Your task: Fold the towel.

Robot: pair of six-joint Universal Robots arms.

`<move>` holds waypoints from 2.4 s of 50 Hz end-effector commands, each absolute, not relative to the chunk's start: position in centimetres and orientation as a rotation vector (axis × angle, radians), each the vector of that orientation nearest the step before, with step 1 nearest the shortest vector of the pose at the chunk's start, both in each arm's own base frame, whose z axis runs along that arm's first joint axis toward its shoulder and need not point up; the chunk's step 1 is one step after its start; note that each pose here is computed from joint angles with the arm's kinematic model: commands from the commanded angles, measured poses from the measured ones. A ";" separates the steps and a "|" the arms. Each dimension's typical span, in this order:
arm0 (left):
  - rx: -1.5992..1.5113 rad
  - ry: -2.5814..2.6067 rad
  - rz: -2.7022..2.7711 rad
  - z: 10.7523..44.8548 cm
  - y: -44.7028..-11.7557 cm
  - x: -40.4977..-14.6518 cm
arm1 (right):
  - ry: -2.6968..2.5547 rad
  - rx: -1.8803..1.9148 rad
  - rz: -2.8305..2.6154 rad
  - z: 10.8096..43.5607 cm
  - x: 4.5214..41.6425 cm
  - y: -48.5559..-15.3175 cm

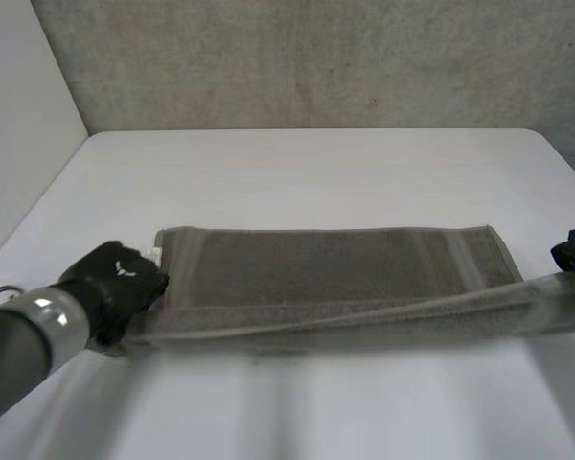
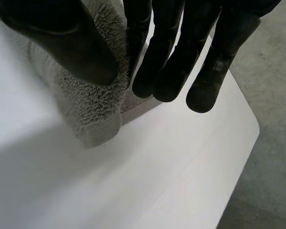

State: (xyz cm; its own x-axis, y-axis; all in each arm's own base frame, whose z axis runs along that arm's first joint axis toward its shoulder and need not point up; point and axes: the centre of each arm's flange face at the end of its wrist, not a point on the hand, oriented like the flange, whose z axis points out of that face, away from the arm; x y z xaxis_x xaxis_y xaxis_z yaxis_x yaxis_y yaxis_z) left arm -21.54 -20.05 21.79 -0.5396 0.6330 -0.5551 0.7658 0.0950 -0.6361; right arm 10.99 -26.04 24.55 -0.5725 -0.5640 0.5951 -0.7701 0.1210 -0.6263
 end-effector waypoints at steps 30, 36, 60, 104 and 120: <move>1.321 2.009 -1.676 14.3 -40.3 -29.7 | -2.096 1.024 1.592 15.3 16.8 -41.1; 1.335 2.009 -1.679 13.8 -40.3 -30.1 | -2.074 1.021 1.613 15.2 17.1 -42.0; 1.122 2.096 -1.782 20.8 -37.7 -28.9 | -2.067 0.893 1.928 25.0 17.6 -39.7; 1.124 2.300 -1.924 19.9 -29.6 -27.3 | -2.298 0.912 1.580 12.5 10.2 -35.0; 1.101 2.291 -1.933 20.6 -29.3 -26.7 | -1.938 0.837 1.348 17.5 0.6 -38.9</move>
State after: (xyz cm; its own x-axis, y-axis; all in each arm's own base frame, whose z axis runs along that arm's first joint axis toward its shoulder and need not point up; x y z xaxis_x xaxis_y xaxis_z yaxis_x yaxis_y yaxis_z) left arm -26.75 -29.41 20.59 -0.7602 0.5267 -0.3804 0.4624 0.0273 -0.8862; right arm 0.26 -38.24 15.07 -0.6306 -0.1741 0.7564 -0.7625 0.3208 -0.5618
